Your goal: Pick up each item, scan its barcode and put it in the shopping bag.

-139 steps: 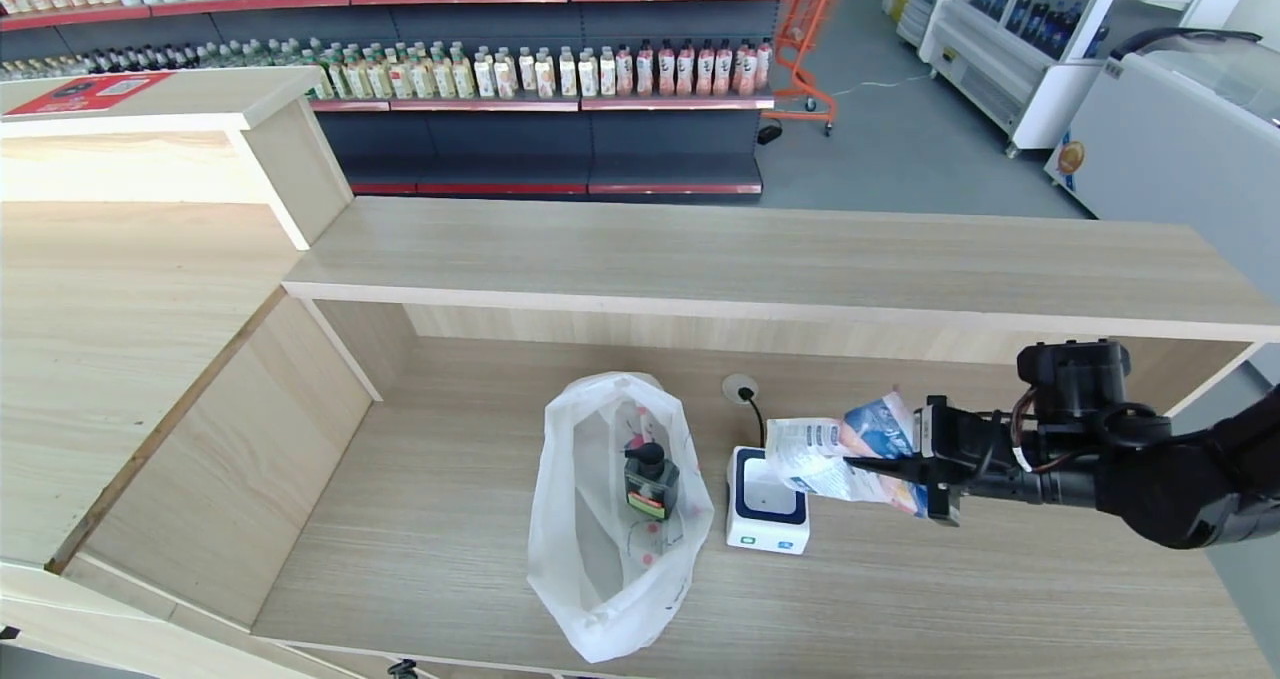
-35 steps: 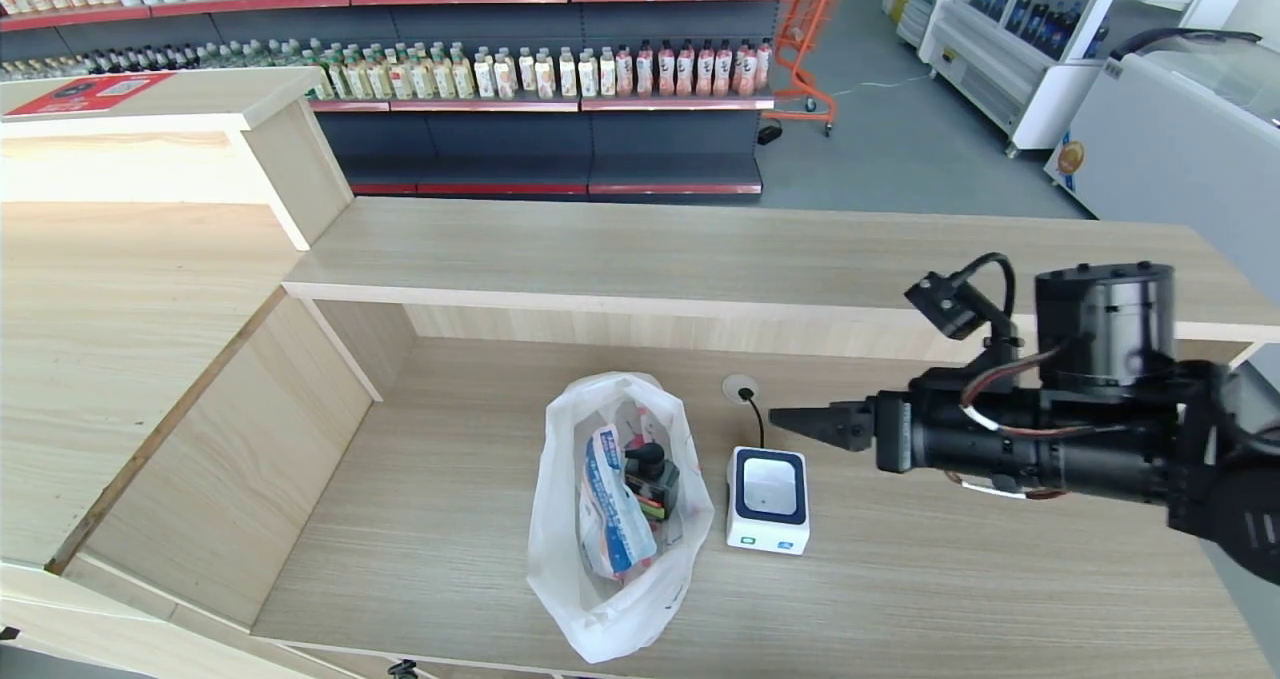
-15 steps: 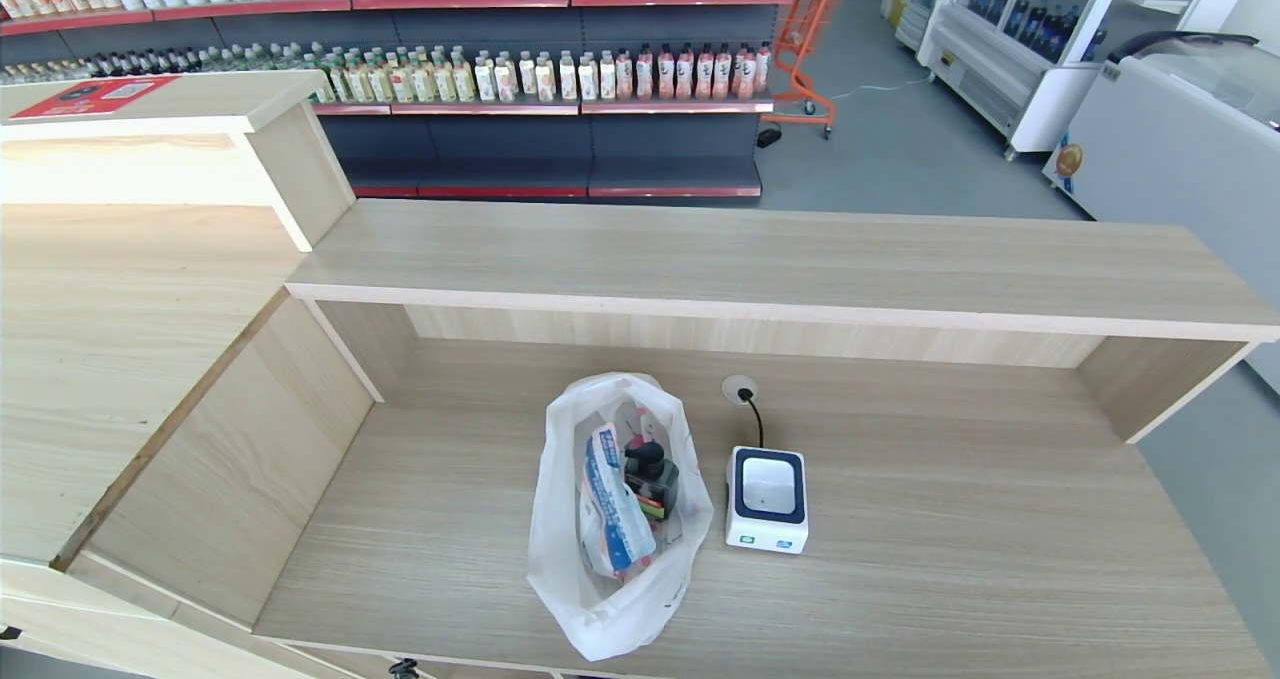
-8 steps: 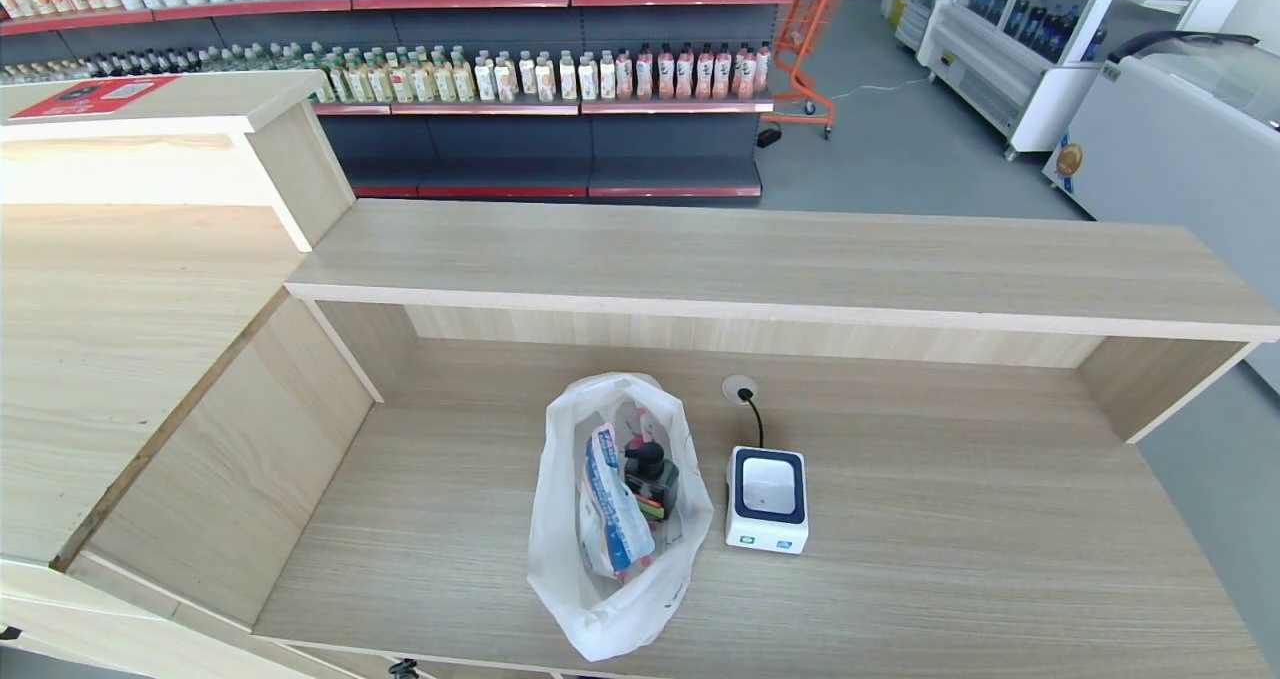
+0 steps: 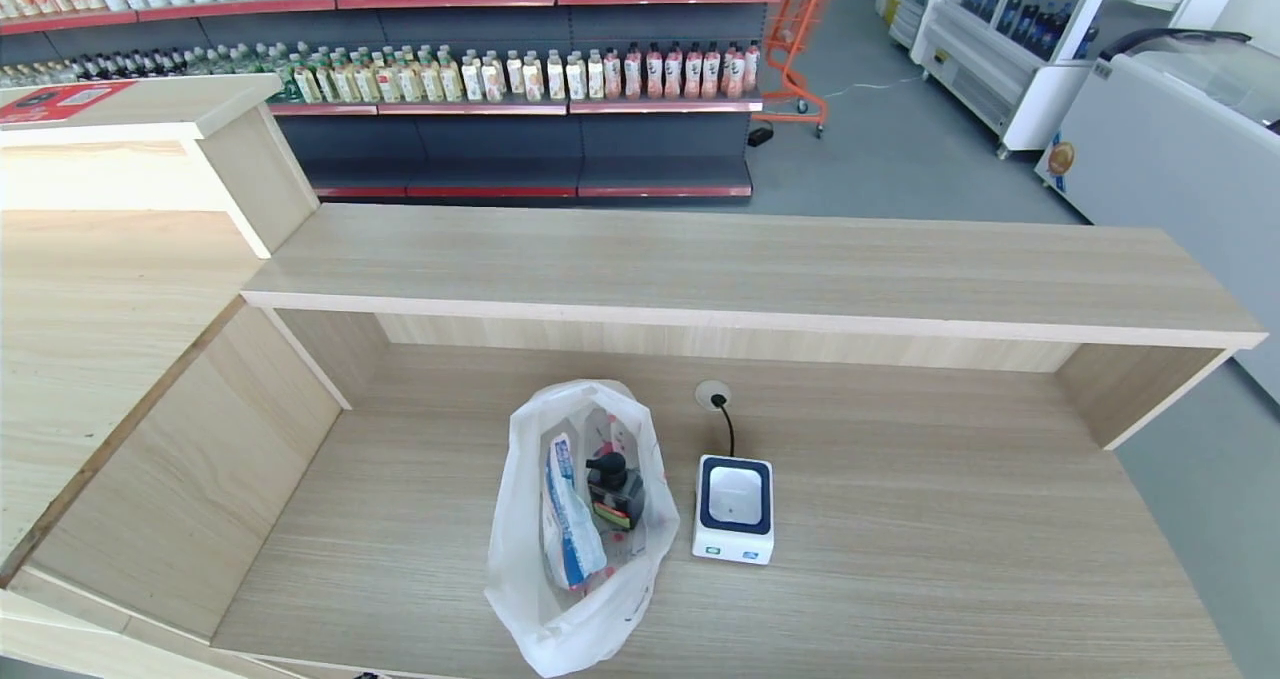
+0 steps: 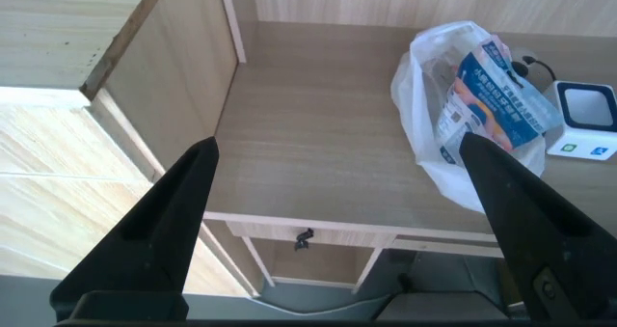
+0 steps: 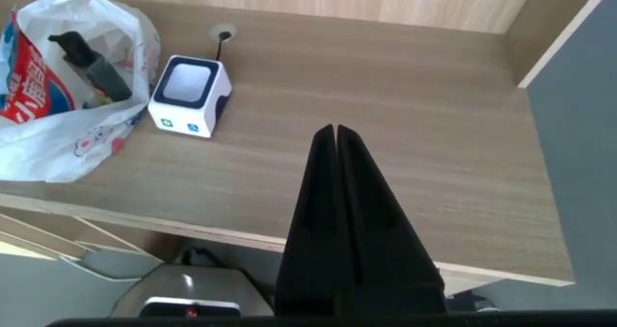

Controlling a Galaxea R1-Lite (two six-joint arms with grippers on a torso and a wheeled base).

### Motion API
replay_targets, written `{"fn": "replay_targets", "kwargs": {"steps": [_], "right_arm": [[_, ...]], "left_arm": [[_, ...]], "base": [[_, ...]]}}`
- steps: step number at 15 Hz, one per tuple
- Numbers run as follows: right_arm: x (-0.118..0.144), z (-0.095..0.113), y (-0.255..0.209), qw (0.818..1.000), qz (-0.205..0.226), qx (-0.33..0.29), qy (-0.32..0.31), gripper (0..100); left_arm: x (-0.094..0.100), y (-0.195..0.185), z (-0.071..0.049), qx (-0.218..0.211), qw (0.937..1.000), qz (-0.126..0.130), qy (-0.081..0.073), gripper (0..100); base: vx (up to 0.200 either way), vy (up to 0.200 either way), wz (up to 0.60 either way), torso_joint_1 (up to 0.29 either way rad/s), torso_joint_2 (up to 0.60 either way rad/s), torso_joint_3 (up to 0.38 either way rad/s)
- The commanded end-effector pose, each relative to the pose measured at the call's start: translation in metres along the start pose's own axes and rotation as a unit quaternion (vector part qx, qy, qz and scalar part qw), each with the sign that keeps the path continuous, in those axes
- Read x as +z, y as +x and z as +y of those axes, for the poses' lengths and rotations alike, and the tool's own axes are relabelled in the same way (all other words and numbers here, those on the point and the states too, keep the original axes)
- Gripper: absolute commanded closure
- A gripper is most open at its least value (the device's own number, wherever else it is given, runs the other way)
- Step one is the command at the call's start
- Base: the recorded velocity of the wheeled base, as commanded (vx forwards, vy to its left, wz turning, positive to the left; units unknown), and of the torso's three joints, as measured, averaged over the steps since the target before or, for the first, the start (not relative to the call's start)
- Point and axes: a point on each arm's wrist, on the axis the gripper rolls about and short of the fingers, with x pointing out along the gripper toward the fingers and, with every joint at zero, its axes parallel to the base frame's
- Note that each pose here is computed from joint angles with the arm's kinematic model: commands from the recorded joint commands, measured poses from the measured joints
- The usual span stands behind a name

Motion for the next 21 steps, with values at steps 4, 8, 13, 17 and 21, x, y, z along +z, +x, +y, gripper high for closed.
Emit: {"fn": "replay_targets", "kwargs": {"steps": [4,8,13,17,21], "right_arm": [[-0.0001,0.0,0.0003,1.0,0.003,0.0,0.0,100],[-0.0001,0.0,0.0003,1.0,0.003,0.0,0.0,100],[-0.0001,0.0,0.0003,1.0,0.003,0.0,0.0,100],[-0.0001,0.0,0.0003,1.0,0.003,0.0,0.0,100],[-0.0001,0.0,0.0003,1.0,0.003,0.0,0.0,100]], "left_arm": [[0.0,0.0,0.0,0.0,1.0,0.0,-0.003,0],[0.0,0.0,0.0,0.0,1.0,0.0,-0.002,0],[0.0,0.0,0.0,-0.001,1.0,0.0,-0.003,0],[0.0,0.0,0.0,-0.001,1.0,0.0,-0.003,0],[0.0,0.0,0.0,0.0,1.0,0.0,-0.003,0]], "base": [[0.0,-0.05,0.0,0.001,0.0,0.001],[0.1,0.0,0.0,-0.001,0.0,0.004],[0.0,0.0,0.0,0.0,0.0,0.0],[0.0,0.0,0.0,0.0,0.0,0.0],[0.0,0.0,0.0,0.0,0.0,0.0]]}}
